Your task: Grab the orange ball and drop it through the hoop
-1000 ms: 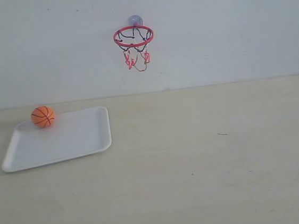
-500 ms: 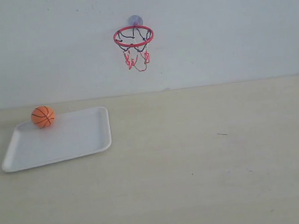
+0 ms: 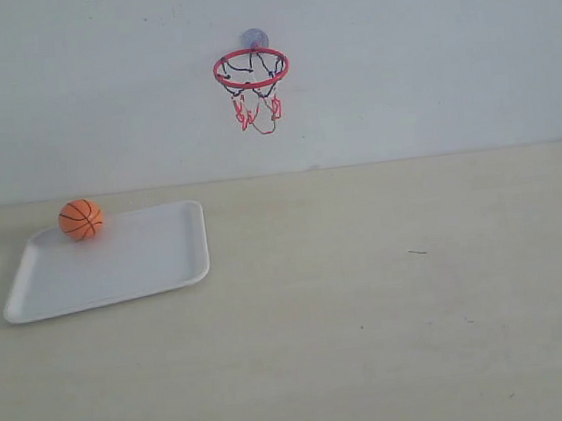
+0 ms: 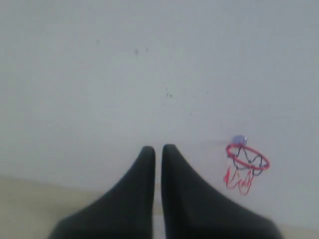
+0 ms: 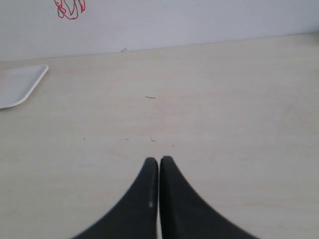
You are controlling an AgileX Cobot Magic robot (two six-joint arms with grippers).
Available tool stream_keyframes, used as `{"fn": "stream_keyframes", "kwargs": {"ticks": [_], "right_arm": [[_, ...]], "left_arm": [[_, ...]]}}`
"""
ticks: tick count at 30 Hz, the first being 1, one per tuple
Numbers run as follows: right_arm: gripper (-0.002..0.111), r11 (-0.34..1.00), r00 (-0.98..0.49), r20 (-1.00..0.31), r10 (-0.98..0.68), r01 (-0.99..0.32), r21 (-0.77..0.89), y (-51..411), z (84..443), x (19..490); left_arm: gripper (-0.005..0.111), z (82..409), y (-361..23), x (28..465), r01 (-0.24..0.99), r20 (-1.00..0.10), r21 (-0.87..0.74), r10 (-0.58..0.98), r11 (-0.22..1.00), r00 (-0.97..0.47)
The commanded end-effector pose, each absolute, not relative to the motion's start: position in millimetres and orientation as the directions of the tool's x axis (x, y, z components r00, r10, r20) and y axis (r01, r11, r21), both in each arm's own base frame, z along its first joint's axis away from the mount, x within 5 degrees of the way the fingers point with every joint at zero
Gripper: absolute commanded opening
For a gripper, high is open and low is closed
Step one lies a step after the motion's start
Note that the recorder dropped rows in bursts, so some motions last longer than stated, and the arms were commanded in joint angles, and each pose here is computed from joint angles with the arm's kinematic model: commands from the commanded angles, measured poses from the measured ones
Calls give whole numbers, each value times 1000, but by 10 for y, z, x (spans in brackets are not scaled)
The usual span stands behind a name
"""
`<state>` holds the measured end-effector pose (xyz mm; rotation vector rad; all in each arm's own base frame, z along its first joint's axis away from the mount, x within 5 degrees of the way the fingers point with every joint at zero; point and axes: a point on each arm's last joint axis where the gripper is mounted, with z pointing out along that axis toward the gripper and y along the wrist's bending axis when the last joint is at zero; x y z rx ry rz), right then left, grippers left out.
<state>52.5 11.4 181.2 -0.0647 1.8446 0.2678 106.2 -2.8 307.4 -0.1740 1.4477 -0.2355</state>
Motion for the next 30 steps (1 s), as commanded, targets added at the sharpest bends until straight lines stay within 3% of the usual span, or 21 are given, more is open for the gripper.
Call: {"fn": "stream_keyframes", "kwargs": {"ticks": [1,4,7,13,17,24,28,30], "right_arm": [[0,973,-271,-958,93,-181,146,111,1829,525],[0,973,-271,-958,93,-181,146,111,1829,525],[0,973,-271,-958,93,-181,146,111,1829,525],[0,973,-271,-958,93,-181,146,111,1829,525],[0,973,-271,-958,93,-181,146,111,1829,525],[0,973,-271,-958,93,-181,146,111,1829,525],[0,973,-271,-958,93,-181,146,111,1829,525],[0,973,-271,-958,93,-181,146,111,1829,525]], "left_arm": [[4,3250,-75,1772,-34,-915,-297,-295,954,-276],[4,3223,-112,2197,-82,-818,-278,-280,957,-503],[4,3185,-122,2549,-85,-764,-221,-226,972,-604],[4,3001,-128,3052,-79,-774,-198,-206,977,-599],[4,2919,-132,3449,-12,-805,-99,-87,995,-587],[5,2738,-180,4341,27,-674,-64,-23,998,-739],[20,2549,-200,4730,42,-612,-57,-2,997,-791],[36,2460,-208,4880,63,-584,-45,25,997,-811]]}}
